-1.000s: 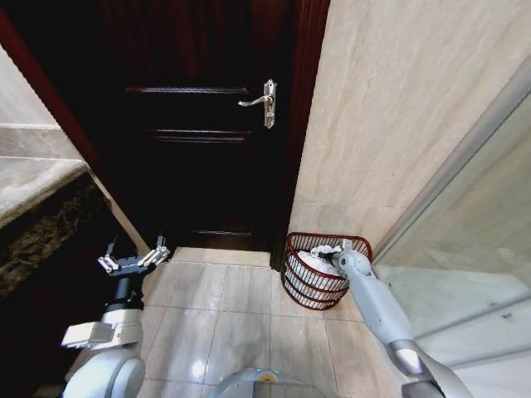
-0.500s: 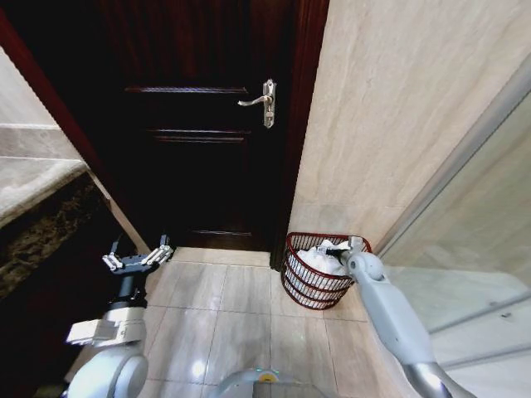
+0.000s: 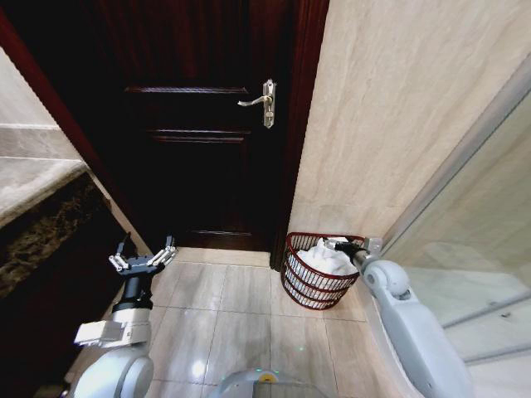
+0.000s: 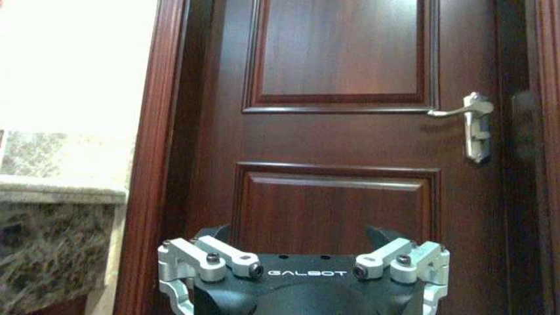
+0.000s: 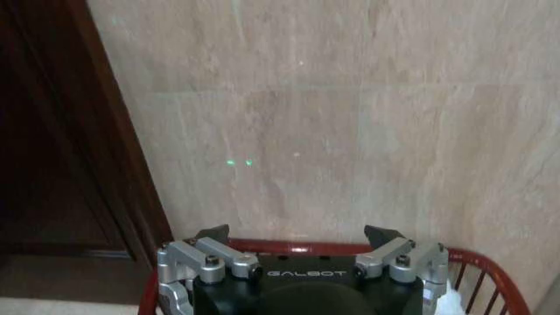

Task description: Discard the used towel into the hamper.

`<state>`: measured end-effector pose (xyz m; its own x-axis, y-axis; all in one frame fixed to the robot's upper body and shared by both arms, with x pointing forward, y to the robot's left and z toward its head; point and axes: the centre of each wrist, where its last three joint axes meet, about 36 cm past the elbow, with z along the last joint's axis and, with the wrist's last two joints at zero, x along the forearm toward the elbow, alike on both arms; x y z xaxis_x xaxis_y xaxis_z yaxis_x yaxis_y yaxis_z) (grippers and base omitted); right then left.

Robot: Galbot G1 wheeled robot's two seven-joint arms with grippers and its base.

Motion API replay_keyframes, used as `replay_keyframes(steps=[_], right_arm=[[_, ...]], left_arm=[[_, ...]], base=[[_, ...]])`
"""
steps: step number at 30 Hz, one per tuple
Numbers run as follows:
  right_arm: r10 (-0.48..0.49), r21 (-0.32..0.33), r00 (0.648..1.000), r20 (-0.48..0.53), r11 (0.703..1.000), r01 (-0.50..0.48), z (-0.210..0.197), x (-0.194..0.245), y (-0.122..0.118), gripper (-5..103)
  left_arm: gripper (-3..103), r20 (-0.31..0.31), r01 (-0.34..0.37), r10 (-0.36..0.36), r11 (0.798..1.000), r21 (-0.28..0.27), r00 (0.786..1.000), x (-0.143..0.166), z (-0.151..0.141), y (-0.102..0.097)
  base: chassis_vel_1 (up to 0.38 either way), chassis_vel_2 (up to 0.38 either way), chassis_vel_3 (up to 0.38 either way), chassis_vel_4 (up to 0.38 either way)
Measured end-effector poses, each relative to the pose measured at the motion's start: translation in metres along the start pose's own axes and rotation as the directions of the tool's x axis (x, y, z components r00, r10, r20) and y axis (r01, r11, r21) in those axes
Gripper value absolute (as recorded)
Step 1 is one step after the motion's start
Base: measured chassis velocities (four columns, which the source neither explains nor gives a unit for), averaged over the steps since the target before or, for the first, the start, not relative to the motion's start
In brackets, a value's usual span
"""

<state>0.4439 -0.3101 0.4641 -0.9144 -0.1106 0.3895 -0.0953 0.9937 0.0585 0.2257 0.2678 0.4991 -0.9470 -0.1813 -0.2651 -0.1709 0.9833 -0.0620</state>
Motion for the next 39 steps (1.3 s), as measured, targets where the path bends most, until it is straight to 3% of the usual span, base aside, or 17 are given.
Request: replay_keyframes(steps=[12,16,22,30,39], right_arm=[[-0.003,0.06,0.983,0.183,0.998,-0.009,0.028,0.022,0.0,100],[0.032,0.09,0.959,0.283,0.994,-0.06,0.044,0.036,-0.003,100],[0.101,0.096,0.929,0.356,0.985,-0.144,0.064,0.07,-0.006,100],[0.216,0.036,0.896,0.389,0.968,-0.249,0.094,0.1,-0.003,100],[0.233,0.014,0.881,0.411,0.965,-0.262,0.099,0.098,0.017,100]], left_arm=[[100,-0.02,0.02,-0.02,1.0,0.005,1.0,0.004,0.0,-0.004],[100,-0.034,-0.001,0.002,1.0,0.003,0.999,0.005,0.003,-0.005],[100,-0.065,-0.03,0.03,1.0,-0.006,0.997,0.007,0.018,-0.006],[100,-0.128,-0.079,0.081,0.997,0.019,0.988,0.002,0.043,0.004],[100,-0.149,-0.101,0.1,0.995,0.004,0.984,-0.011,0.06,0.015]], base=[[0.0,0.0,0.0,0.0],[0.0,0.0,0.0,0.0],[0.0,0.0,0.0,0.0],[0.0,0.0,0.0,0.0],[0.0,0.0,0.0,0.0]])
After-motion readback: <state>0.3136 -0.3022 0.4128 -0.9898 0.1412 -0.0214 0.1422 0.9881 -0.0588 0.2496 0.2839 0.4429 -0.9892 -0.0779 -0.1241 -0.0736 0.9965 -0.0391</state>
